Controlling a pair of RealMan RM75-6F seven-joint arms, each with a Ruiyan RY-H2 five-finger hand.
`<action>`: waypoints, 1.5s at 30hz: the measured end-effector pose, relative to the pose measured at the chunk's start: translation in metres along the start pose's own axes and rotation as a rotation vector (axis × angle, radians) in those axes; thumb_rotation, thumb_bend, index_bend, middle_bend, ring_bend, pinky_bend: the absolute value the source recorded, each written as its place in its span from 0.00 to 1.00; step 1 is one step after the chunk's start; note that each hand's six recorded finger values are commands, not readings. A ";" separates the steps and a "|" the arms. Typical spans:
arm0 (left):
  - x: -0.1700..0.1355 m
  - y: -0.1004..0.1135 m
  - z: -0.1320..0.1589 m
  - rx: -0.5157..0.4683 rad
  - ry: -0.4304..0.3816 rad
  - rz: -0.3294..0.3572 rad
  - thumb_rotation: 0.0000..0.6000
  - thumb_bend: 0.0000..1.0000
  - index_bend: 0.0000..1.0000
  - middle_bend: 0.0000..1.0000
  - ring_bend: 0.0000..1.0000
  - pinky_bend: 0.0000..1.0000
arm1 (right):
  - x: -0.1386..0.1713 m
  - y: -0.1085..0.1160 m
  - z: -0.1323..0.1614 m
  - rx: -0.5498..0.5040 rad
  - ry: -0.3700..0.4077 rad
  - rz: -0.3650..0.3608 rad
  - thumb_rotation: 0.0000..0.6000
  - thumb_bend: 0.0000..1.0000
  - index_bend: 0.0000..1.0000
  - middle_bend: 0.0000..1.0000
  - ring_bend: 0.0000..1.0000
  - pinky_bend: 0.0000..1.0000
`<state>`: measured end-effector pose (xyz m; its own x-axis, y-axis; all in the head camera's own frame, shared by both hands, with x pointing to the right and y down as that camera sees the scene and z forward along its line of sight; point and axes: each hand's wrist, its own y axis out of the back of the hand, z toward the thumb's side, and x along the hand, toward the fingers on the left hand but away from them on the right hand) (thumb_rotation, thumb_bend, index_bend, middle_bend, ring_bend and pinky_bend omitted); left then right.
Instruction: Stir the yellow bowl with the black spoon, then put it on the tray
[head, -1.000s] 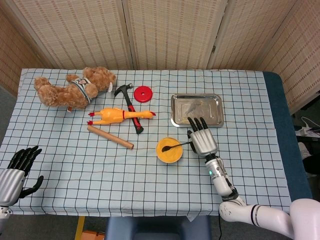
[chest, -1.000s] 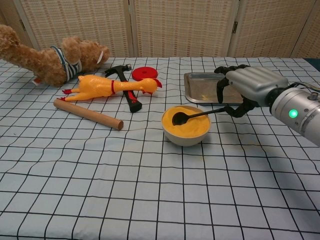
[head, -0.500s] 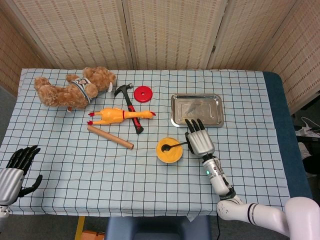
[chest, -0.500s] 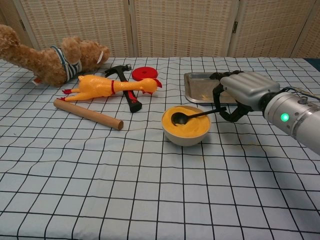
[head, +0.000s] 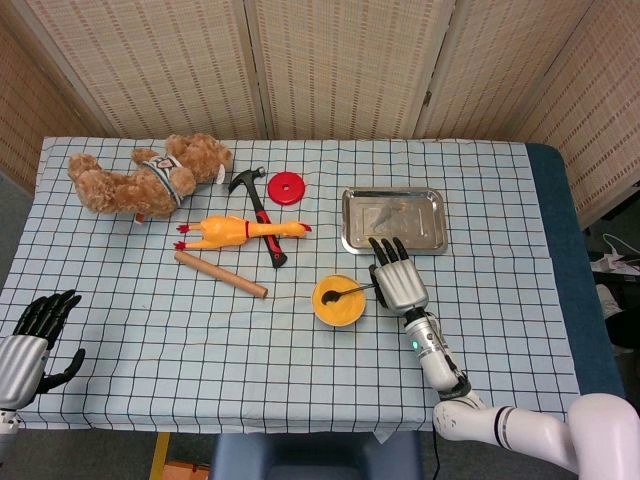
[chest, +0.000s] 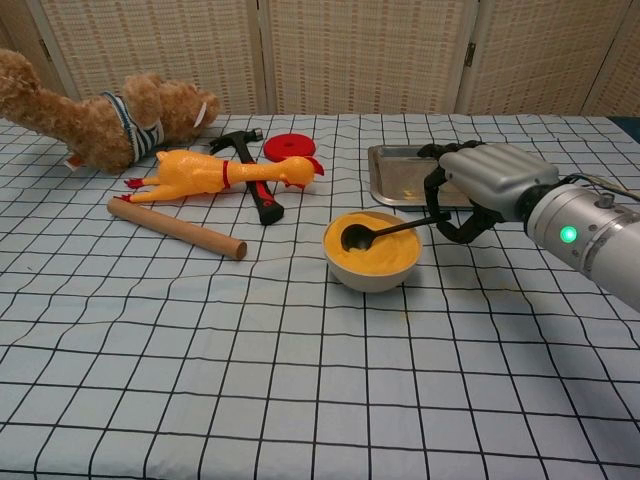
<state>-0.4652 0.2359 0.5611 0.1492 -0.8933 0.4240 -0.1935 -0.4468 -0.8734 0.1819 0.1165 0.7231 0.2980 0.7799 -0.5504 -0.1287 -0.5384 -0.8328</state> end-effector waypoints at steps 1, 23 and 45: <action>0.000 0.000 0.000 0.001 0.000 -0.001 1.00 0.43 0.00 0.00 0.00 0.06 | 0.000 0.000 0.000 0.000 0.001 0.000 1.00 0.37 0.51 0.01 0.00 0.00; -0.001 0.000 0.000 0.001 -0.006 0.003 1.00 0.42 0.00 0.00 0.00 0.06 | 0.002 -0.001 0.000 0.013 -0.002 0.015 1.00 0.37 0.53 0.01 0.00 0.00; 0.000 -0.001 0.000 0.000 -0.003 0.000 1.00 0.42 0.00 0.00 0.00 0.07 | 0.003 -0.001 -0.005 -0.014 -0.006 0.026 1.00 0.37 0.46 0.01 0.00 0.00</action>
<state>-0.4650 0.2359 0.5619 0.1520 -0.8933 0.4230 -0.1935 -0.4466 -0.8736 0.1875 0.1178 0.7226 0.2891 0.7676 -0.5720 -0.1228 -0.5628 -0.8174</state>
